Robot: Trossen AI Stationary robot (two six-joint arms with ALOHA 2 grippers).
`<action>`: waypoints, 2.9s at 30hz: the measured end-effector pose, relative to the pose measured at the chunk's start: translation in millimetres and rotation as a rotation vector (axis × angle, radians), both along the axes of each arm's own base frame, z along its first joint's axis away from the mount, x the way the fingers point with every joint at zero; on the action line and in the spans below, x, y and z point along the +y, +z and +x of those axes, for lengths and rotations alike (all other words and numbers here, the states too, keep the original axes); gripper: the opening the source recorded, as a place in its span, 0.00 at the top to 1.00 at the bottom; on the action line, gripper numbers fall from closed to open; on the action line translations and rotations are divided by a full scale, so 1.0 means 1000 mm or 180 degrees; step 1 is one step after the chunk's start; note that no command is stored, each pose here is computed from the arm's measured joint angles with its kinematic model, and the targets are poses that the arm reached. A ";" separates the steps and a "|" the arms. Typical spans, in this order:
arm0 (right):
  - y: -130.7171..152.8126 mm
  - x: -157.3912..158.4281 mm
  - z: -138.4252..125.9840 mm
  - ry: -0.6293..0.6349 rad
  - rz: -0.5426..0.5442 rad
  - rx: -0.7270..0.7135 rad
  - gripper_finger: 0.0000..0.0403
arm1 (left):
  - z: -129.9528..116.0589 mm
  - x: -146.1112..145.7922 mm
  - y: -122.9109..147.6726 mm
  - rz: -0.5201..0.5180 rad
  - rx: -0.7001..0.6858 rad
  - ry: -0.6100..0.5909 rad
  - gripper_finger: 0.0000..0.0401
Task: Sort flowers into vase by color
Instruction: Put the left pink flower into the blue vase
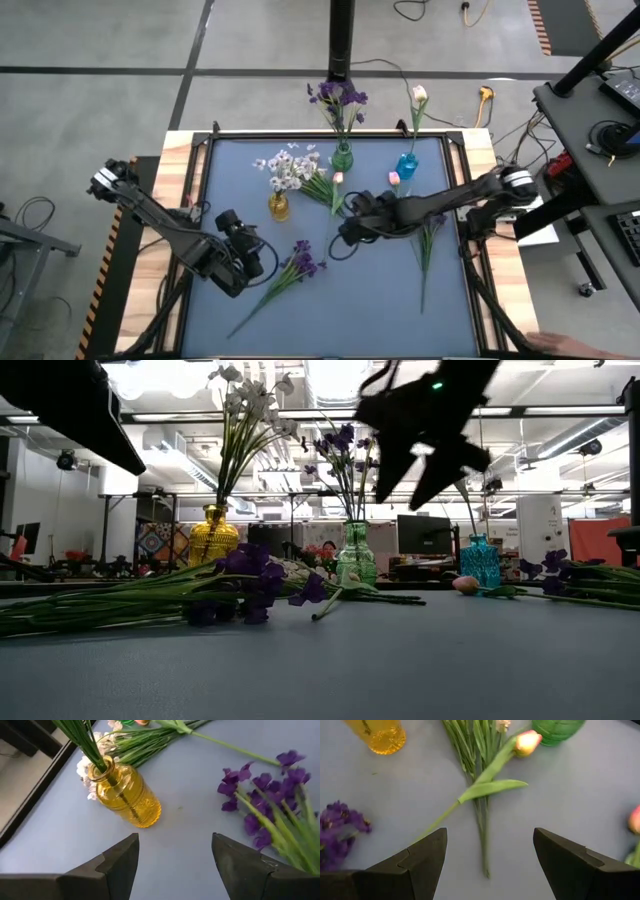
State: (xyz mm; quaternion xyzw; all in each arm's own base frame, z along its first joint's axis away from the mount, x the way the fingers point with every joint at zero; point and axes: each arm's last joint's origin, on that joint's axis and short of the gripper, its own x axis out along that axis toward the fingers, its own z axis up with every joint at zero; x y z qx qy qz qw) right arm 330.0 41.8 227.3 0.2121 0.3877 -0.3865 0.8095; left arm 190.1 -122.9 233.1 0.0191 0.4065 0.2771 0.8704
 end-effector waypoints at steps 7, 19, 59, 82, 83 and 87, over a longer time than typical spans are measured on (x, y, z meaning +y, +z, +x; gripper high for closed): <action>-0.019 -0.021 0.035 -0.0112 -0.0079 0.0214 0.29 | -0.002 0.000 0.001 0.0011 0.0035 -0.0025 0.44; -0.059 -0.064 0.058 -0.0394 0.0068 0.0275 0.35 | -0.008 -0.004 0.004 -0.0028 -0.0013 -0.0110 0.44; -0.086 -0.062 0.071 -0.0293 0.0076 0.0263 0.96 | -0.009 -0.004 0.004 0.0034 -0.0020 -0.0111 0.44; 0.008 -0.019 0.023 0.0083 -0.0458 -0.0203 0.97 | -0.009 -0.004 0.004 0.0033 -0.0034 -0.0109 0.44; 0.012 -0.014 0.017 0.0080 -0.0525 -0.0263 0.97 | -0.009 -0.004 0.005 0.0032 -0.0036 -0.0109 0.44; 0.028 -0.002 -0.007 0.0152 -0.0772 -0.0571 0.97 | -0.008 -0.004 0.005 0.0030 -0.0038 -0.0110 0.44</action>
